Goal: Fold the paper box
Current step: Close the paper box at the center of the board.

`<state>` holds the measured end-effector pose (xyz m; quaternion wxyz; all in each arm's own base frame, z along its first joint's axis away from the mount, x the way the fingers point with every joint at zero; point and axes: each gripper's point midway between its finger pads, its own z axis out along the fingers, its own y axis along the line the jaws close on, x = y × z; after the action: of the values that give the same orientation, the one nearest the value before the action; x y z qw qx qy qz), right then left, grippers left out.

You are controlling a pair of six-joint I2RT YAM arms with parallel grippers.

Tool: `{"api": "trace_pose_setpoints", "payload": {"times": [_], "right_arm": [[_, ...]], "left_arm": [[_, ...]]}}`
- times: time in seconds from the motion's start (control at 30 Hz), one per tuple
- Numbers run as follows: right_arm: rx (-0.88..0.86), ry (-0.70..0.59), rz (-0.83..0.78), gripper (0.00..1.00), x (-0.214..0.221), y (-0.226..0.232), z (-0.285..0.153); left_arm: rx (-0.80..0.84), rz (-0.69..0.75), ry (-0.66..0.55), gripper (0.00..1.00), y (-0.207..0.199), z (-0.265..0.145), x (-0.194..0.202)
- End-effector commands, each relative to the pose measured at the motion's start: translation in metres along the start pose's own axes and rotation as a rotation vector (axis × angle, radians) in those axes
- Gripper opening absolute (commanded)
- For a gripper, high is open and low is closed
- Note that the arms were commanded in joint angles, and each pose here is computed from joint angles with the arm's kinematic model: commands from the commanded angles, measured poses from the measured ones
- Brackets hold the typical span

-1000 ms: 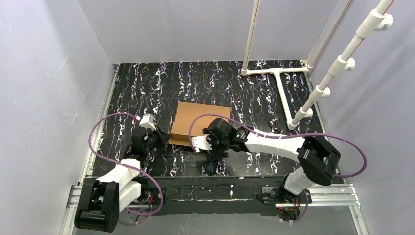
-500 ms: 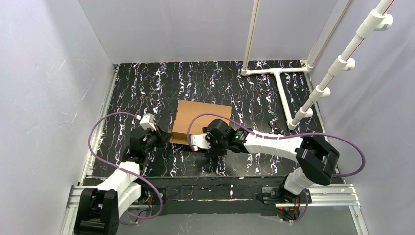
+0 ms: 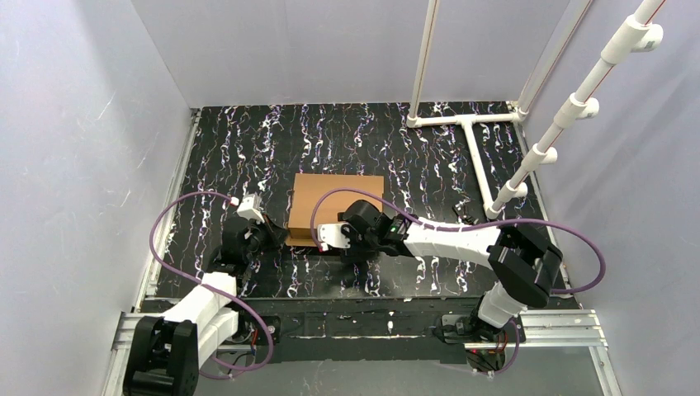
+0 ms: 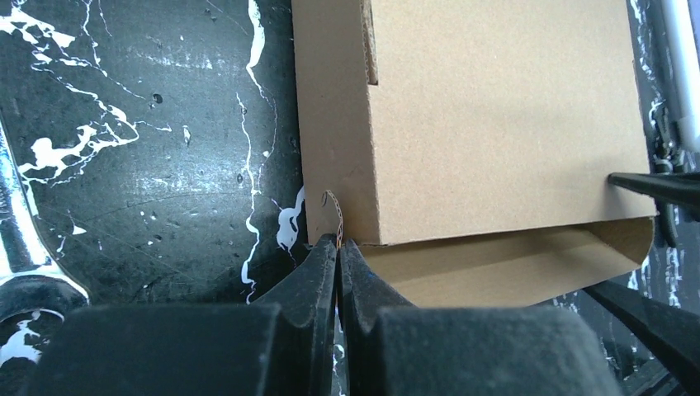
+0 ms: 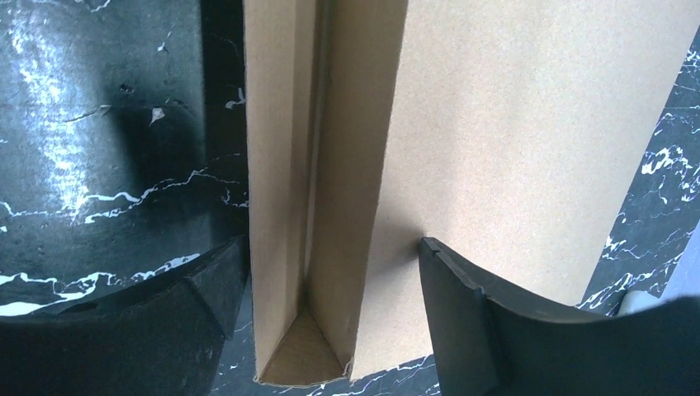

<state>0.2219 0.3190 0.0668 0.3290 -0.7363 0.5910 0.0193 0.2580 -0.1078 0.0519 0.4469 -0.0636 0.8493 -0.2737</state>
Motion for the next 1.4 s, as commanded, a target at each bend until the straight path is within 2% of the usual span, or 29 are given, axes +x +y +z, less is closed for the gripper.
{"api": "trace_pose_setpoints", "payload": {"times": [0.0,0.2,0.7,1.03,1.23,1.37], "right_arm": [[-0.101,0.044,0.058,0.81,0.012,0.02,0.011],[-0.122,0.044,0.077,0.81,0.012,0.022,0.014],[-0.165,0.062,0.119,0.8,0.017,0.026,0.021],[-0.172,0.096,0.159,0.8,0.023,0.024,0.028],[-0.181,0.117,0.186,0.79,0.025,0.024,0.033],[-0.191,0.123,0.194,0.79,0.026,0.026,0.035]], "left_arm": [[0.03,0.101,-0.047,0.0,-0.015,-0.004,-0.017],[0.012,0.179,-0.047,0.0,-0.016,-0.007,-0.012],[0.028,0.186,-0.128,0.0,-0.024,-0.016,-0.021],[0.018,0.09,-0.146,0.0,-0.022,-0.017,-0.018],[0.025,-0.029,-0.21,0.0,-0.022,-0.02,-0.021],[0.067,-0.027,-0.248,0.0,-0.029,-0.024,-0.026]]}}
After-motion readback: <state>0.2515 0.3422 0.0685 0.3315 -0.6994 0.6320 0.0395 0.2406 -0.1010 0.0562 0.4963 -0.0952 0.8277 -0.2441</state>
